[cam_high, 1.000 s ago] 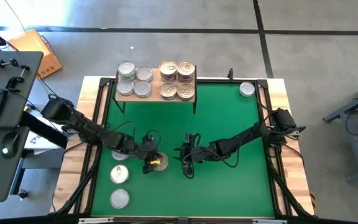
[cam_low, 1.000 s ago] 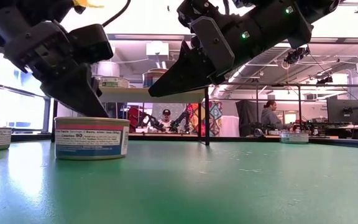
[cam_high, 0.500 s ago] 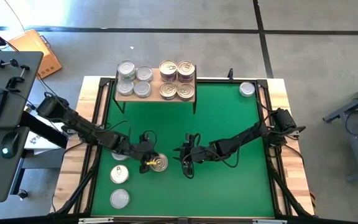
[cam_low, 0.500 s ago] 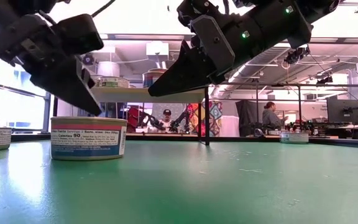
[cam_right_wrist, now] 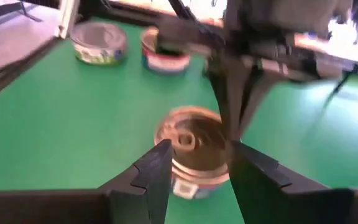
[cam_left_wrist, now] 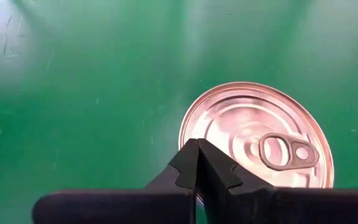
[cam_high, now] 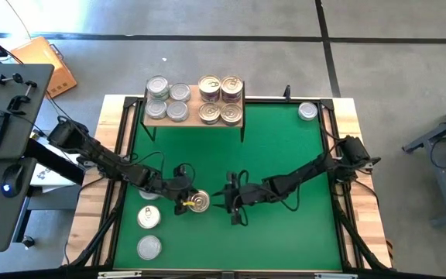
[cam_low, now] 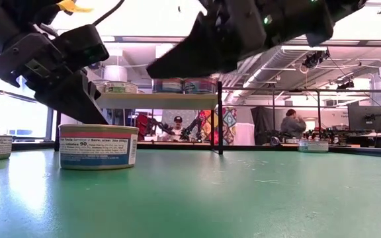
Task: Stack canned seafood by type on shelf
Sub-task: Stack the blue-pink tuna can on the other blue-pink tuna can on the shelf
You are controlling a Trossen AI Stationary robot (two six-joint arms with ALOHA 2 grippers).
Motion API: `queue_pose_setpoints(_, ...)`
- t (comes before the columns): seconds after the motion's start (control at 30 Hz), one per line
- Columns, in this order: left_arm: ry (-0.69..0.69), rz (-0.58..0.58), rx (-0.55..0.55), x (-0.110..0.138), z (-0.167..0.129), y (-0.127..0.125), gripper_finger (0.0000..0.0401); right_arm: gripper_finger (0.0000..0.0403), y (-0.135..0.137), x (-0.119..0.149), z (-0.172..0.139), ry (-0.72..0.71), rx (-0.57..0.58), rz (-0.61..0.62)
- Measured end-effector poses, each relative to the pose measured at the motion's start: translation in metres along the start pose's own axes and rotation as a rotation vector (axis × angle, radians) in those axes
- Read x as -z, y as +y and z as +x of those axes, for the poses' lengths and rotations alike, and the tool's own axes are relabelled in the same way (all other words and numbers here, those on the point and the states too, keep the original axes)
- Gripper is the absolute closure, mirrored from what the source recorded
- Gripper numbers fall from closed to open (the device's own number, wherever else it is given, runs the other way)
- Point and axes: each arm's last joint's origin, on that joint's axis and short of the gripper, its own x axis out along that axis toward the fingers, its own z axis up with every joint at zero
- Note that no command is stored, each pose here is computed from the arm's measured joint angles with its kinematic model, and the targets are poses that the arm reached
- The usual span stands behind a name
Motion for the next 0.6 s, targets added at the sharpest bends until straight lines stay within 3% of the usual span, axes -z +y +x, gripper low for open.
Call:
queue_pose_setpoints(0.27,-0.004,0.002,-0.007,0.005,0.002,0.006,0.0401,0.0184,0.012,-0.013,0.002,-0.049,0.010,-0.113)
queue_pose_setpoints(0.4,-0.004,0.018,-0.023,0.003,0.003,0.010,0.0401,0.0139,0.015,-0.004,0.012,0.016,0.005,-0.219)
queue_pose_setpoints(0.6,0.044,0.049,-0.033,0.009,0.006,0.017,0.0401,0.0119,0.017,-0.002,0.023,0.039,0.044,-0.368)
